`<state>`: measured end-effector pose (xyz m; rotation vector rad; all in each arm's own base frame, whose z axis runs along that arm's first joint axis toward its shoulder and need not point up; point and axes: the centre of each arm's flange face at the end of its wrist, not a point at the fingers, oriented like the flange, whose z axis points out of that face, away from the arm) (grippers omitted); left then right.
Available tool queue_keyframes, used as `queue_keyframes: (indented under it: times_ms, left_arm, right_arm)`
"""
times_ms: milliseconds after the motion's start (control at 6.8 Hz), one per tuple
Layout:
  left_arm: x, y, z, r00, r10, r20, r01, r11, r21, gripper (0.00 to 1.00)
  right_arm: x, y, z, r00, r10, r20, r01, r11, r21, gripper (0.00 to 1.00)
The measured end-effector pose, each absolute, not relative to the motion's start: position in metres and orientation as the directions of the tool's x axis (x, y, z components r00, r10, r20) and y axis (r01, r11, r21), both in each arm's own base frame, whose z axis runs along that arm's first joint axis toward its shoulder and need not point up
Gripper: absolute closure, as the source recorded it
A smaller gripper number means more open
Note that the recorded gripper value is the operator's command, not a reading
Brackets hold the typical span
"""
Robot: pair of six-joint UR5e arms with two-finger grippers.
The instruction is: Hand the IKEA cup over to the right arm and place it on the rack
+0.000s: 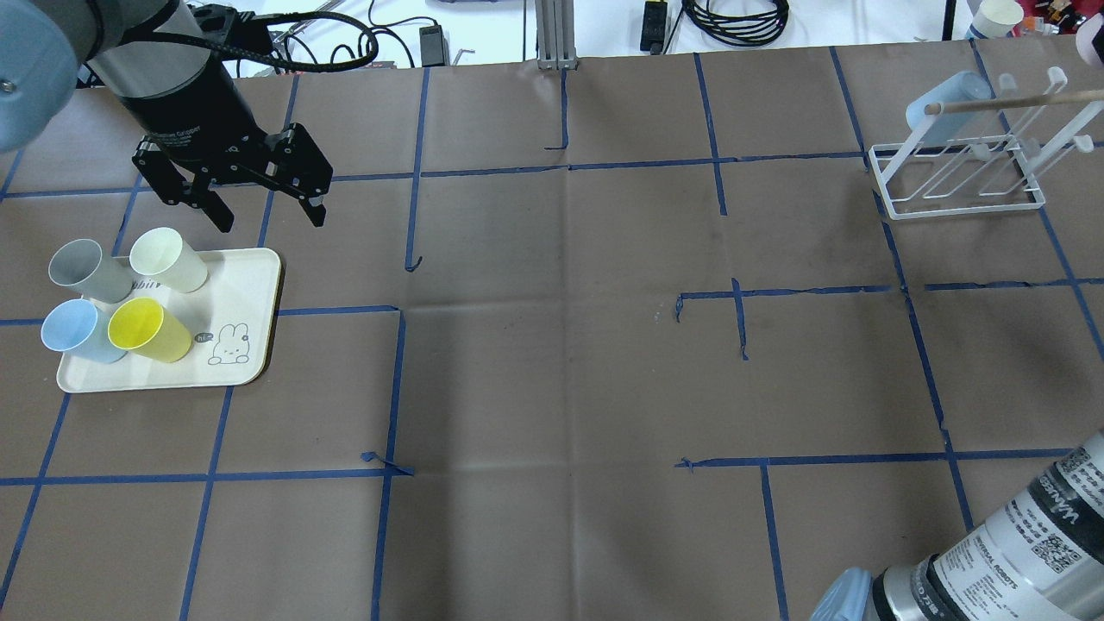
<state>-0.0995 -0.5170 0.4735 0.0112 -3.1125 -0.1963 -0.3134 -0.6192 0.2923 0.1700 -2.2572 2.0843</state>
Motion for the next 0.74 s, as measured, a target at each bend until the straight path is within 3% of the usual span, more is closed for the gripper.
queue_keyframes:
  times_ms: [735]
  left_arm:
    - [-0.104, -0.517, 0.479, -0.999, -0.013, 0.044, -0.009, 0.996, 0.09, 0.01]
  right_arm:
    - [-0.299, -0.641, 0.265, -0.991, -0.08, 0.104, -0.111, 0.089, -0.99, 0.53]
